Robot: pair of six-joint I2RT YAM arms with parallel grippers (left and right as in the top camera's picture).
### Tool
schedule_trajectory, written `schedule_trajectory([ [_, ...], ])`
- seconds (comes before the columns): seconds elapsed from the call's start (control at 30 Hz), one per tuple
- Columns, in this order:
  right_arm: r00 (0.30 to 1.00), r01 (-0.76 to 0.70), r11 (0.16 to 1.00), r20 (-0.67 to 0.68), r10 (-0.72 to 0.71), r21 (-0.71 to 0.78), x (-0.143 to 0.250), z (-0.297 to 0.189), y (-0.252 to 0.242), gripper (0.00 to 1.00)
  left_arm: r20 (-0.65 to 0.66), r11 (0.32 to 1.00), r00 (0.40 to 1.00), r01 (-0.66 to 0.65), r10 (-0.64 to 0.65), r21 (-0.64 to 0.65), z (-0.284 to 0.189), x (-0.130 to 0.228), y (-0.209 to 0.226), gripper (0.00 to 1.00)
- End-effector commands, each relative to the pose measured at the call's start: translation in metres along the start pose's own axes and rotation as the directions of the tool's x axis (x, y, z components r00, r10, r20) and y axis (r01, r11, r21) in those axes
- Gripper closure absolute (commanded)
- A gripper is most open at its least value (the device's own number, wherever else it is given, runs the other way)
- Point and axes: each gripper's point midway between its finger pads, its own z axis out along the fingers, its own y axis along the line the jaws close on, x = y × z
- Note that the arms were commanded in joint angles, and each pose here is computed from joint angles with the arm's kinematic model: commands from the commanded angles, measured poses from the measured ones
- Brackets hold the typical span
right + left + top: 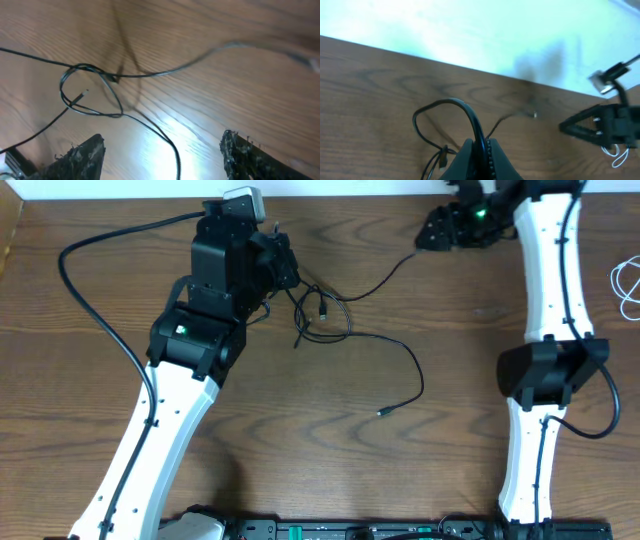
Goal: Untangle cables
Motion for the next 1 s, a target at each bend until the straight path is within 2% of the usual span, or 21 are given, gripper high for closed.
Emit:
schedule_trajectory([
  [0.0,0.998,0.036,0.999,-0.047,-0.037,-0.035,0.008,0.021,0.018,0.30,0.035,1.000,0.999,0.015,-0.016,0.025,-0.009,-0.012,-0.008,0.92],
  [0.13,0.990,0.086,0.989,-0.099,-0.098,-0.119,0.020,0.048,0.040,0.34,0.051,0.999,0.999,0.017,-0.019,0.030,-0.010,-0.016,-0.008,0.92],
  [0.3,0.982,0.108,0.966,-0.128,-0.141,-0.236,0.032,0.086,0.071,0.44,0.098,0.996,0.995,0.025,-0.033,0.091,-0.021,-0.031,-0.018,0.92],
  [0.53,0.970,0.129,0.948,-0.164,-0.182,-0.290,0.050,0.127,0.102,0.50,0.113,0.995,0.993,0.021,-0.033,0.099,-0.029,-0.035,-0.020,0.92],
  [0.63,0.970,0.099,0.966,-0.192,-0.146,-0.238,0.057,0.148,0.103,0.59,0.113,0.995,0.993,0.021,-0.033,0.099,-0.029,-0.035,-0.020,0.92],
  [0.97,0.973,0.064,0.998,-0.223,-0.058,0.021,0.082,0.208,0.080,0.61,0.107,0.995,0.994,0.022,-0.032,0.096,-0.029,-0.034,-0.020,0.92],
])
